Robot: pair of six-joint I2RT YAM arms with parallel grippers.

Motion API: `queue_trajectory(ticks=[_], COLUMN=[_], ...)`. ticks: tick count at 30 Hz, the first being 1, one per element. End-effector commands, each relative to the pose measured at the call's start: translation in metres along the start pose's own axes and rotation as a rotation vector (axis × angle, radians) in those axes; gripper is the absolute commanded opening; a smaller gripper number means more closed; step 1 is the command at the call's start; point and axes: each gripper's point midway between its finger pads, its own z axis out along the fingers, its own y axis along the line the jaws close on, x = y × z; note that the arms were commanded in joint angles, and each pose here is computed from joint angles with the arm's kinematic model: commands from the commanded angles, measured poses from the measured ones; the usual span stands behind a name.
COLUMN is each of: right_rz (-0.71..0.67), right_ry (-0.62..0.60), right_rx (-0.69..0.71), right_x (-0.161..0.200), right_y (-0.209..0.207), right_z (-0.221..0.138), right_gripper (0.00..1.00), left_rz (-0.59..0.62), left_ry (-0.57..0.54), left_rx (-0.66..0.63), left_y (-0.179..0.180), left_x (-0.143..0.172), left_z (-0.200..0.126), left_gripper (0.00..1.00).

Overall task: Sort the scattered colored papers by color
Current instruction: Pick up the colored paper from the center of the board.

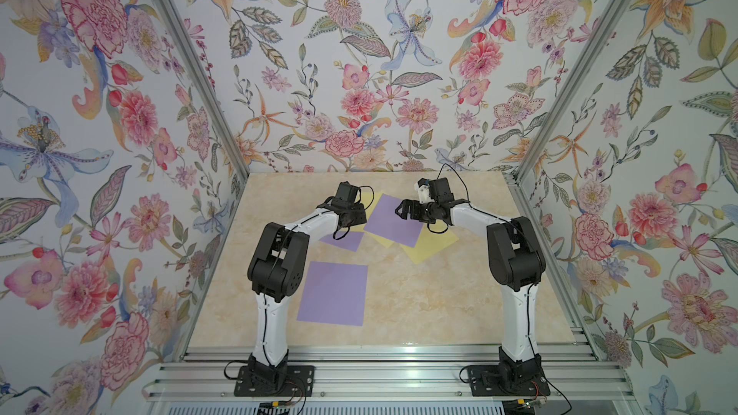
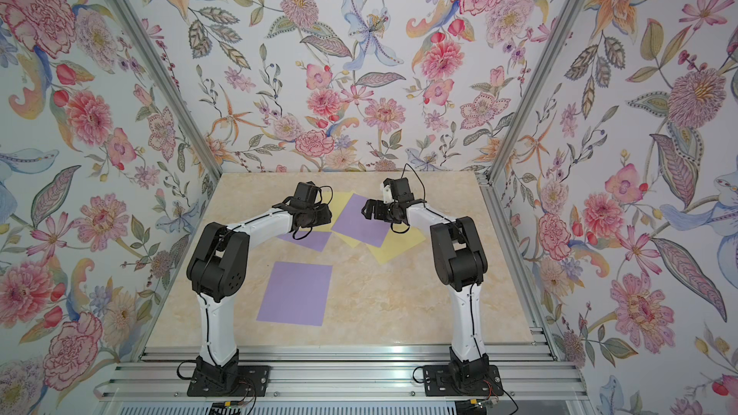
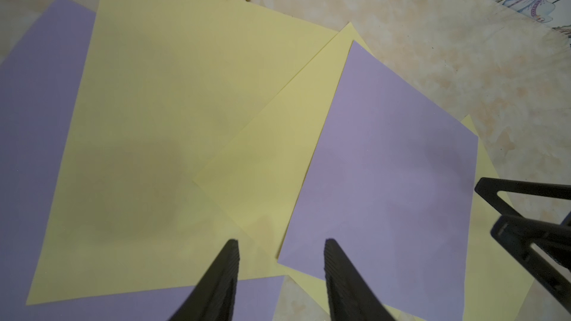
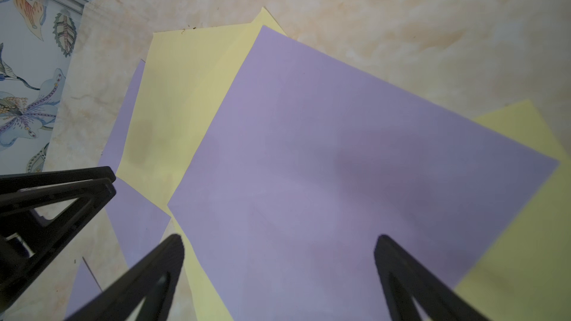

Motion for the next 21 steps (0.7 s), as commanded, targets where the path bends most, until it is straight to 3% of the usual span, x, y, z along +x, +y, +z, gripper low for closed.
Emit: queue_trajectory(ticks=[1,21], right_rz=[0.032,0.065], right_ry=[0.005,0.053], right_rx=[0.005,0.031], right_x=[0.006,0.021], right_y=[-0.016,-0.033], right_z=[0.014,0.028], right_gripper=[1.00,1.00], left_rz=[-0.021,-0.020], left_ry=[0.000,0.110], left_rx=[0.022,0.018], left_y=[-0.006,-0.022], left_x=[-0.007,0.038], left_z=[0.004,0.026], left_gripper=[0.48,0.49])
